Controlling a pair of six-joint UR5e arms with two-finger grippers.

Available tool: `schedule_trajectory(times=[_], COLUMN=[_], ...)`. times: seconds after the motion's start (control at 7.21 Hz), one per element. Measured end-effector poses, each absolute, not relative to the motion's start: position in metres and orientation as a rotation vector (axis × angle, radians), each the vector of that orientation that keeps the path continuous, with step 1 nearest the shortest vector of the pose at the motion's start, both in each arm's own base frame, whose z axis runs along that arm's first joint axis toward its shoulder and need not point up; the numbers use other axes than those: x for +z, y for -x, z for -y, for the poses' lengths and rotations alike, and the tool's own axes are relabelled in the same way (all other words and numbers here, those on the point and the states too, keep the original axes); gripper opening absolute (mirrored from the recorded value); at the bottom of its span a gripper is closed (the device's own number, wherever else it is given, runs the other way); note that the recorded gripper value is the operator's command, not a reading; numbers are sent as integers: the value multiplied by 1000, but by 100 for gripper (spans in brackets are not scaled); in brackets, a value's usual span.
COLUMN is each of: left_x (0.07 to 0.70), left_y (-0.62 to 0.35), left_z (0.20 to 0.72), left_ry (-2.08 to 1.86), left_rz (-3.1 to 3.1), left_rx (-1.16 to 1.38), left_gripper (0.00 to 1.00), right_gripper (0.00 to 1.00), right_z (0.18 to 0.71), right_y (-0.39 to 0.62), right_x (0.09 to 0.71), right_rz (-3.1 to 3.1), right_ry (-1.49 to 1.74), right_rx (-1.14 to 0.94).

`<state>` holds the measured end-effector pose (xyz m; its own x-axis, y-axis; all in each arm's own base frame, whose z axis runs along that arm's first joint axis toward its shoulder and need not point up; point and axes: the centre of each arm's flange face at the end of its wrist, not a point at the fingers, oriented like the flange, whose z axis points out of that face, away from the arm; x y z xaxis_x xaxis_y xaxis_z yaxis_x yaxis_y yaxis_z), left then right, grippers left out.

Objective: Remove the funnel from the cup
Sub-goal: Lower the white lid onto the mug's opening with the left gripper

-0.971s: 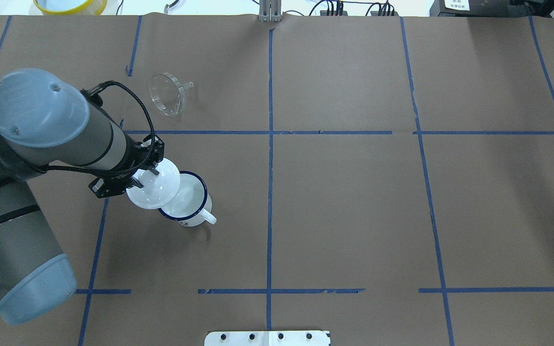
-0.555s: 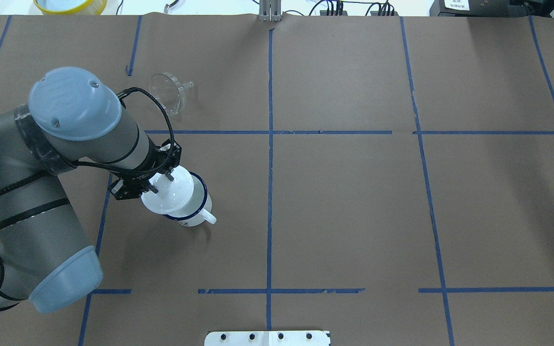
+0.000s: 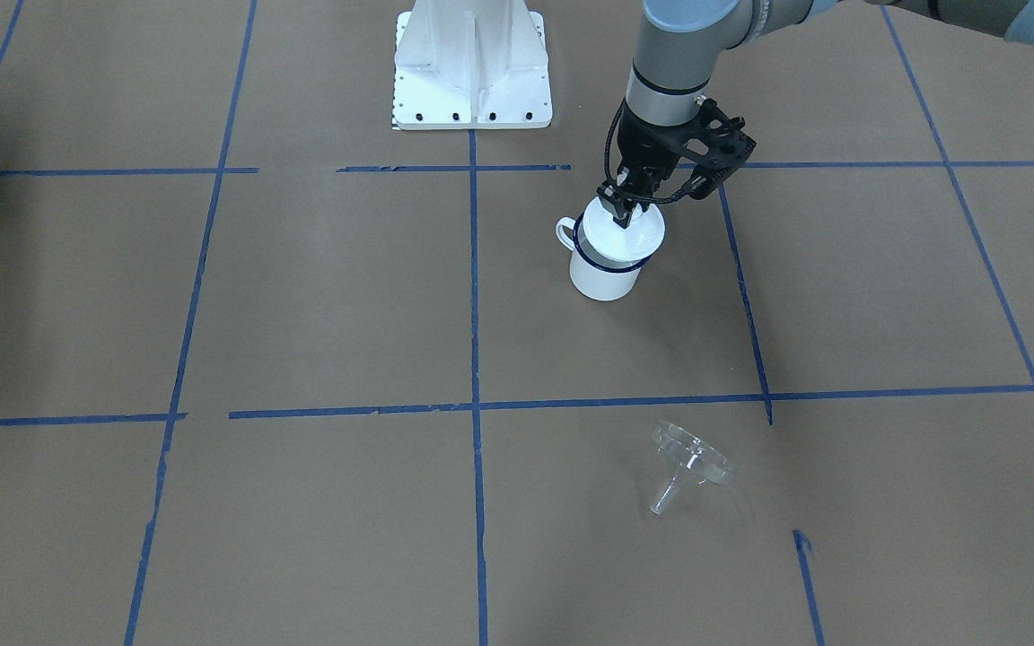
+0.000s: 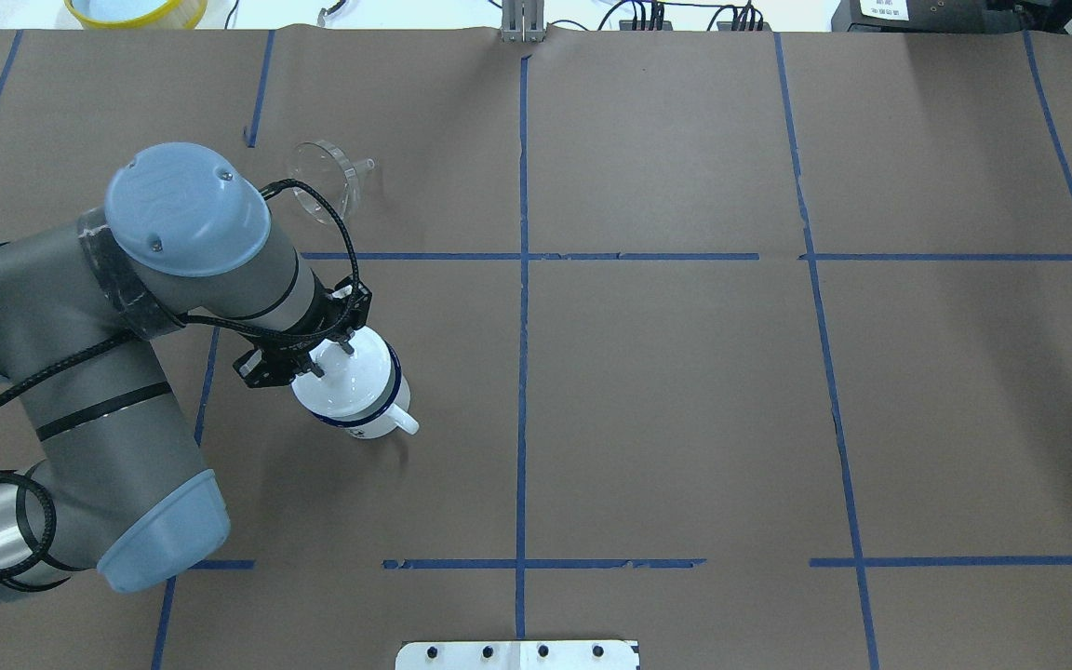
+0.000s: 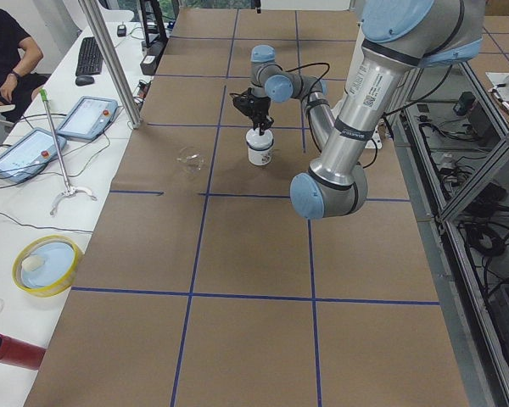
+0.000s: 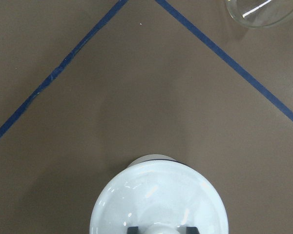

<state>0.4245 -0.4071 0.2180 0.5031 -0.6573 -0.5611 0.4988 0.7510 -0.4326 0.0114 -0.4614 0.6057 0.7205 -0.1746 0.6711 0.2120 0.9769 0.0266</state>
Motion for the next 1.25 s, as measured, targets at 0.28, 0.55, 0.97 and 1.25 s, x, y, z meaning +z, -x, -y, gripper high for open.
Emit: schedule_trajectory(times=[0.28, 0.55, 0.97, 1.25], left_x=[220, 221, 224, 225], left_y=[-428, -430, -432, -434], left_z=[408, 408, 408, 407], left_ry=[227, 227, 229, 231], left_rz=[-774, -772, -766, -764], left_rx=[-701, -701, -700, -698], left_gripper=[0, 0, 35, 100], right_gripper=[100, 100, 100, 100], right_z=[461, 461, 461, 461], right_y=[-11, -11, -11, -11], right_x=[606, 606, 606, 606], right_rz=[736, 736, 736, 736], right_ry=[54, 53, 53, 53], right_rx=[-213, -213, -214, -214])
